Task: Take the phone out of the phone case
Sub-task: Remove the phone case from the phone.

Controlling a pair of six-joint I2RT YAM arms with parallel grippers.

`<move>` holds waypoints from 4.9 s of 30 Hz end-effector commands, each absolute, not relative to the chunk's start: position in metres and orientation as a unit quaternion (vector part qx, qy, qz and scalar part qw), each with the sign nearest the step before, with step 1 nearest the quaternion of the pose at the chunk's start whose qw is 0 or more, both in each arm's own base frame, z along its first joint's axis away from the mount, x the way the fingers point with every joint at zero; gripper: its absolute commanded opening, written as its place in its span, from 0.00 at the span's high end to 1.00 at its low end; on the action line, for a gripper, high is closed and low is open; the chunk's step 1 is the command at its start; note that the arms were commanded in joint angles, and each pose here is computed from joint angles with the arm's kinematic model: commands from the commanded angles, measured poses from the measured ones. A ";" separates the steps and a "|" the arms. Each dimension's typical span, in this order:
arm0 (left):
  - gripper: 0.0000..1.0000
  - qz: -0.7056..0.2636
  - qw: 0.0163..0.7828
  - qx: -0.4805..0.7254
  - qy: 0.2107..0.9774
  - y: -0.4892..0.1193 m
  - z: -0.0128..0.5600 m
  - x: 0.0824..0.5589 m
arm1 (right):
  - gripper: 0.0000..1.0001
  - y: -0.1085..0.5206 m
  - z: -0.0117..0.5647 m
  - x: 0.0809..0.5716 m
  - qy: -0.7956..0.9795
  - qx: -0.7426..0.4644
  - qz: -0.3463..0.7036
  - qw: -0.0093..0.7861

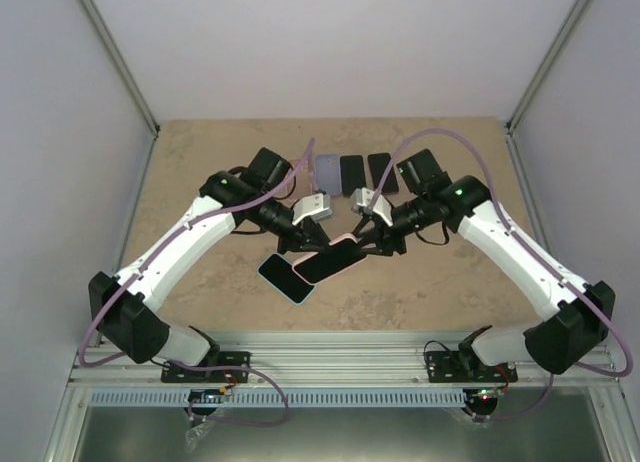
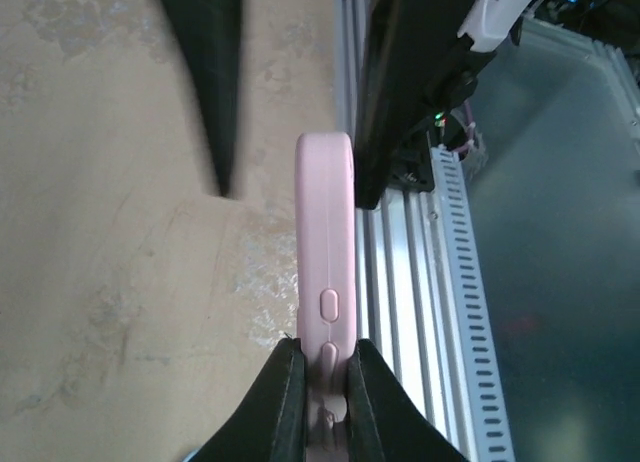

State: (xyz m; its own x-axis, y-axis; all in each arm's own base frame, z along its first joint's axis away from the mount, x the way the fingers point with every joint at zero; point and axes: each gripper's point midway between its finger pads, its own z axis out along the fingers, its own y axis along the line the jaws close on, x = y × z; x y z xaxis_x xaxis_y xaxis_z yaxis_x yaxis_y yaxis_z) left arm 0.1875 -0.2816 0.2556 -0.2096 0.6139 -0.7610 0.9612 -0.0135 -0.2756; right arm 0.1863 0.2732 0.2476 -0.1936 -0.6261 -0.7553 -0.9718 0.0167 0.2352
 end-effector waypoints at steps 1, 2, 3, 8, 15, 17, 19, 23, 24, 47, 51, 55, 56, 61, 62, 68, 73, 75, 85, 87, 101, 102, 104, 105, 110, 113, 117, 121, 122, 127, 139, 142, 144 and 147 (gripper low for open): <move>1.00 -0.460 0.252 0.566 0.636 -0.297 0.288 0.182 | 0.34 0.275 0.308 0.219 0.638 -0.581 0.350 0.364; 1.00 -0.470 0.260 0.557 0.633 -0.298 0.294 0.186 | 0.26 0.272 0.316 0.224 0.637 -0.574 0.346 0.382; 1.00 -0.480 0.270 0.545 0.632 -0.298 0.301 0.191 | 0.20 0.269 0.323 0.231 0.638 -0.564 0.341 0.399; 1.00 -0.527 0.317 0.473 0.632 -0.292 0.334 0.221 | 0.02 0.256 0.360 0.251 0.636 -0.510 0.339 0.470; 1.00 -0.576 0.358 0.384 0.627 -0.285 0.368 0.251 | 0.02 0.260 0.375 0.254 0.624 -0.465 0.433 0.455; 1.00 -0.601 0.357 0.349 0.624 -0.281 0.377 0.259 | 0.02 0.261 0.372 0.255 0.628 -0.444 0.460 0.443; 1.00 -0.624 0.366 0.332 0.605 -0.278 0.391 0.260 | 0.02 0.259 0.368 0.257 0.637 -0.417 0.486 0.430; 1.00 -0.637 0.371 0.322 0.594 -0.276 0.395 0.256 | 0.02 0.250 0.363 0.262 0.648 -0.368 0.534 0.399; 1.00 -0.636 0.373 0.320 0.595 -0.275 0.392 0.255 | 0.02 0.248 0.362 0.263 0.649 -0.360 0.541 0.395; 1.00 -0.648 0.377 0.280 0.599 -0.288 0.390 0.265 | 0.39 0.265 0.339 0.249 0.643 -0.320 0.621 0.313; 1.00 -0.647 0.371 0.287 0.601 -0.294 0.385 0.262 | 0.53 0.266 0.340 0.250 0.644 -0.314 0.626 0.308; 1.00 -0.642 0.370 0.289 0.607 -0.297 0.381 0.263 | 0.67 0.267 0.338 0.254 0.649 -0.302 0.630 0.301; 1.00 -0.639 0.370 0.288 0.609 -0.297 0.379 0.264 | 0.70 0.268 0.337 0.254 0.650 -0.299 0.632 0.298; 1.00 -0.625 0.369 0.286 0.625 -0.299 0.370 0.268 | 0.81 0.269 0.337 0.255 0.651 -0.292 0.637 0.290; 1.00 -0.624 0.369 0.287 0.626 -0.300 0.369 0.267 | 0.82 0.269 0.337 0.255 0.652 -0.291 0.638 0.288; 1.00 -0.617 0.370 0.289 0.631 -0.301 0.366 0.269 | 0.99 0.269 0.337 0.254 0.652 -0.290 0.639 0.287; 0.73 -0.591 0.368 0.299 0.652 -0.300 0.354 0.273 | 0.99 0.265 0.343 0.252 0.646 -0.295 0.639 0.294; 0.60 -0.586 0.370 0.308 0.652 -0.299 0.351 0.272 | 0.99 0.263 0.348 0.252 0.644 -0.296 0.639 0.299; 0.49 -0.584 0.345 0.374 0.632 -0.290 0.332 0.238 | 0.99 0.253 0.377 0.247 0.622 -0.316 0.644 0.312; 0.50 -0.587 0.341 0.381 0.628 -0.288 0.330 0.233 | 1.00 0.252 0.380 0.244 0.616 -0.325 0.644 0.317; 0.62 -0.579 0.334 0.388 0.634 -0.288 0.310 0.220 | 0.99 0.247 0.382 0.246 0.615 -0.319 0.642 0.328; 0.63 -0.578 0.334 0.387 0.636 -0.289 0.309 0.221 | 1.00 0.247 0.382 0.246 0.615 -0.319 0.643 0.327; 0.63 -0.579 0.333 0.389 0.634 -0.289 0.310 0.220 | 1.00 0.247 0.382 0.246 0.615 -0.317 0.643 0.328; 0.63 -0.581 0.332 0.389 0.633 -0.289 0.311 0.220 | 0.99 0.247 0.381 0.247 0.616 -0.317 0.642 0.328; 0.61 -0.588 0.327 0.392 0.627 -0.292 0.312 0.216 | 1.00 0.247 0.379 0.248 0.619 -0.312 0.643 0.326; 0.61 -0.585 0.329 0.387 0.632 -0.293 0.310 0.219 | 1.00 0.247 0.380 0.249 0.618 -0.312 0.644 0.327; 0.63 -0.583 0.329 0.380 0.639 -0.293 0.308 0.222 | 0.99 0.247 0.381 0.247 0.615 -0.313 0.646 0.325; 0.66 -0.581 0.328 0.378 0.642 -0.293 0.305 0.223 | 0.99 0.247 0.382 0.244 0.614 -0.315 0.649 0.320; 0.67 -0.581 0.328 0.377 0.643 -0.293 0.304 0.223 | 0.99 0.247 0.382 0.244 0.613 -0.316 0.650 0.320; 0.70 -0.570 0.341 0.368 0.651 -0.288 0.301 0.231 | 1.00 0.246 0.383 0.239 0.608 -0.318 0.655 0.316; 0.78 -0.543 0.362 0.342 0.676 -0.284 0.291 0.248 | 0.99 0.246 0.387 0.227 0.596 -0.327 0.667 0.306; 0.78 -0.539 0.363 0.337 0.682 -0.284 0.288 0.251 | 0.99 0.246 0.389 0.223 0.591 -0.331 0.670 0.304; 0.78 -0.538 0.364 0.334 0.683 -0.284 0.288 0.253 | 1.00 0.246 0.390 0.221 0.588 -0.334 0.671 0.304; 0.78 -0.541 0.363 0.329 0.684 -0.284 0.289 0.254 | 0.99 0.247 0.389 0.218 0.588 -0.337 0.672 0.299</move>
